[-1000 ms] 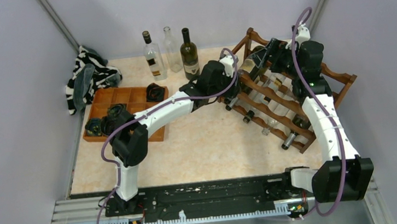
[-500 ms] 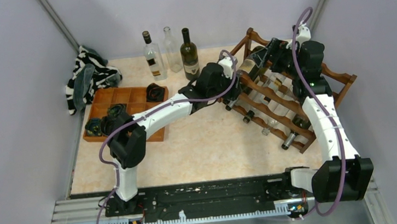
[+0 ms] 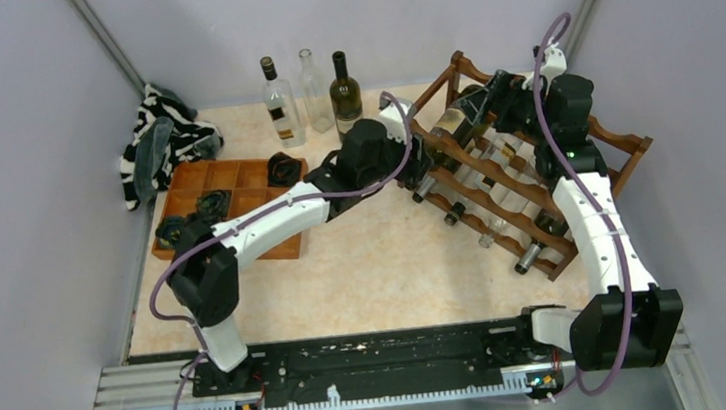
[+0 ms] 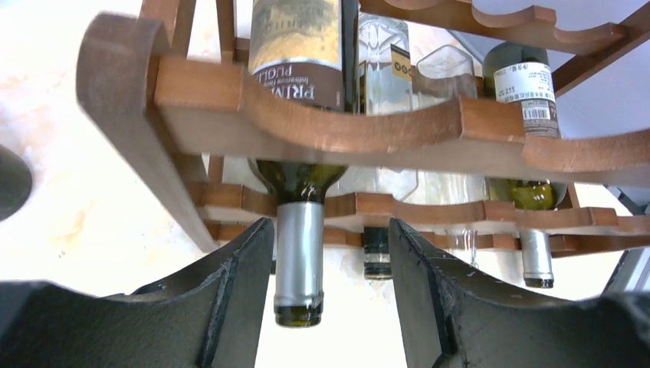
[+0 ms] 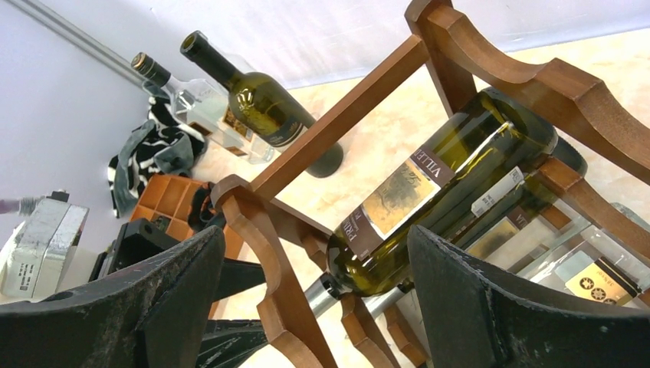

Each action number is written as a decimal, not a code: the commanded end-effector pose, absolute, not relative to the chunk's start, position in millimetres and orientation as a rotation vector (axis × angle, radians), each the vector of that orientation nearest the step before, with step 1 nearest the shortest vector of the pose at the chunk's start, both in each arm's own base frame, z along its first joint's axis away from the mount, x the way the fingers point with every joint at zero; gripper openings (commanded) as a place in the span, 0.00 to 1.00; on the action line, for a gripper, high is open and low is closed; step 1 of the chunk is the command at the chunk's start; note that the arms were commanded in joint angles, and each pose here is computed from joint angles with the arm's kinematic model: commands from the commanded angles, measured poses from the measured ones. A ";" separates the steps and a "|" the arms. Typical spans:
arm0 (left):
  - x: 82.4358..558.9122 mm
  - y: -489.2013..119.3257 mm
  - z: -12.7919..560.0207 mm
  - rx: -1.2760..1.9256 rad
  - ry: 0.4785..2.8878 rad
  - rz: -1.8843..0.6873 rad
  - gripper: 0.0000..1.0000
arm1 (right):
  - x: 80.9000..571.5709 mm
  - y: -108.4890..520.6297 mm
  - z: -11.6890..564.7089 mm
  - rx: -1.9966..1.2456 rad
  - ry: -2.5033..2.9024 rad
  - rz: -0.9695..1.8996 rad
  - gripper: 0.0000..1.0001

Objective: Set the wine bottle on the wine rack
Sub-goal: Place the wine bottle in the wine rack, then adjust the wine bottle in the wine rack, then adjust the wine rack at the center of the board, then pick up the wine bottle from the center of the board.

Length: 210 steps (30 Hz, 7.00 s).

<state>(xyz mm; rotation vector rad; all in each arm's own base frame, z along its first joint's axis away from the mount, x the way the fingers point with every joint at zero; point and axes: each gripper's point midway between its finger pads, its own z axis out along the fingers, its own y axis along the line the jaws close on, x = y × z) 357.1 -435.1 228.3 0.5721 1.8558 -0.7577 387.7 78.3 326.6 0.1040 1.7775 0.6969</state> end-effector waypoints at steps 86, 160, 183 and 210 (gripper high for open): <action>335.1 -402.8 159.3 0.523 1.856 -1.205 0.46 | 347.9 112.9 352.2 -0.396 1.633 0.774 0.89; 325.2 -229.0 318.4 0.240 1.629 -0.700 0.99 | 298.1 144.4 282.9 -0.824 1.891 0.641 0.05; 436.4 -256.2 323.4 0.292 1.632 -0.718 0.99 | 280.9 155.1 358.0 -0.993 1.714 0.600 0.79; 495.6 -249.2 363.4 0.349 1.751 -0.449 0.98 | 274.2 126.5 423.4 -0.842 1.535 0.606 0.82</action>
